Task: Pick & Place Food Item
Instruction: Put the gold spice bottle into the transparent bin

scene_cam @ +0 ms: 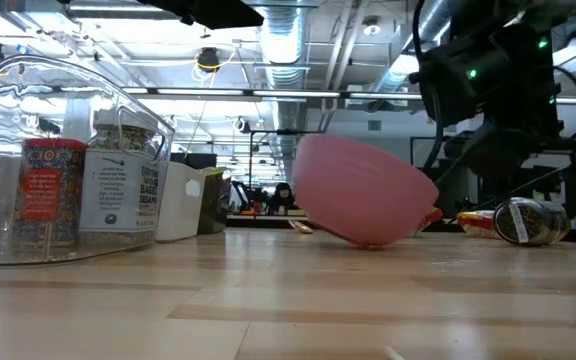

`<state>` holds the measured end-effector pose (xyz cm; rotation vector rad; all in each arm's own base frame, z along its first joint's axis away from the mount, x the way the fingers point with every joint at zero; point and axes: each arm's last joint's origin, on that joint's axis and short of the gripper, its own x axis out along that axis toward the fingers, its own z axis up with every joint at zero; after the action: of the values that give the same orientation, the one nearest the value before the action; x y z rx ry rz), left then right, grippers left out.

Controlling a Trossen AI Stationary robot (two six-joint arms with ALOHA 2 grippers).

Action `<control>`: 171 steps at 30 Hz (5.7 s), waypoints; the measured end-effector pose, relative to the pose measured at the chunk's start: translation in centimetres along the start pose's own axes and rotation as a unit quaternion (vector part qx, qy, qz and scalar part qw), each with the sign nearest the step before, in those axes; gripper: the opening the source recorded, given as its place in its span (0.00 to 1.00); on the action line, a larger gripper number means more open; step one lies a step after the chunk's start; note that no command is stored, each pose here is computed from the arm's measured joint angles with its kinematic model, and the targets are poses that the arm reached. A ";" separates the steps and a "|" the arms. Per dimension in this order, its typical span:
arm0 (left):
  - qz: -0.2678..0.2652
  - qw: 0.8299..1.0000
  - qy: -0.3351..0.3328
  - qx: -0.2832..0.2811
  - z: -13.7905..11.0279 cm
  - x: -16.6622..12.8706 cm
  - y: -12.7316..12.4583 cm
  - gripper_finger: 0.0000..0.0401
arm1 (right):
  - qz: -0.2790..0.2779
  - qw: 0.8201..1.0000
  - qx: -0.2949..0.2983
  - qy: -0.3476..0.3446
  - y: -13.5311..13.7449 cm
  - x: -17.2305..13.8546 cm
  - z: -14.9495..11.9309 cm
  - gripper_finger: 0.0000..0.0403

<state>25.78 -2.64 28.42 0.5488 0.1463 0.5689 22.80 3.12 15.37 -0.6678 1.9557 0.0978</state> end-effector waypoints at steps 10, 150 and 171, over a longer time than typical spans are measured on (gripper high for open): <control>0.000 1.000 0.000 -0.002 0.0 0.0 0.0 0.66 | 0.003 1.000 0.017 0.003 -0.7 0.9 -0.2 0.86; -0.242 0.837 -0.486 -0.072 4.2 2.1 -5.3 0.85 | -0.256 0.460 0.082 -0.846 1.0 -25.8 -3.3 0.63; -0.251 0.838 -0.475 -0.095 4.2 2.2 -5.3 0.67 | -0.260 0.469 0.086 -0.840 0.6 -25.4 -2.3 0.63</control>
<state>31.28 -7.06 29.16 0.5183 -0.6962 -0.2460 28.84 13.23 38.04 -0.5346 -0.2365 0.0998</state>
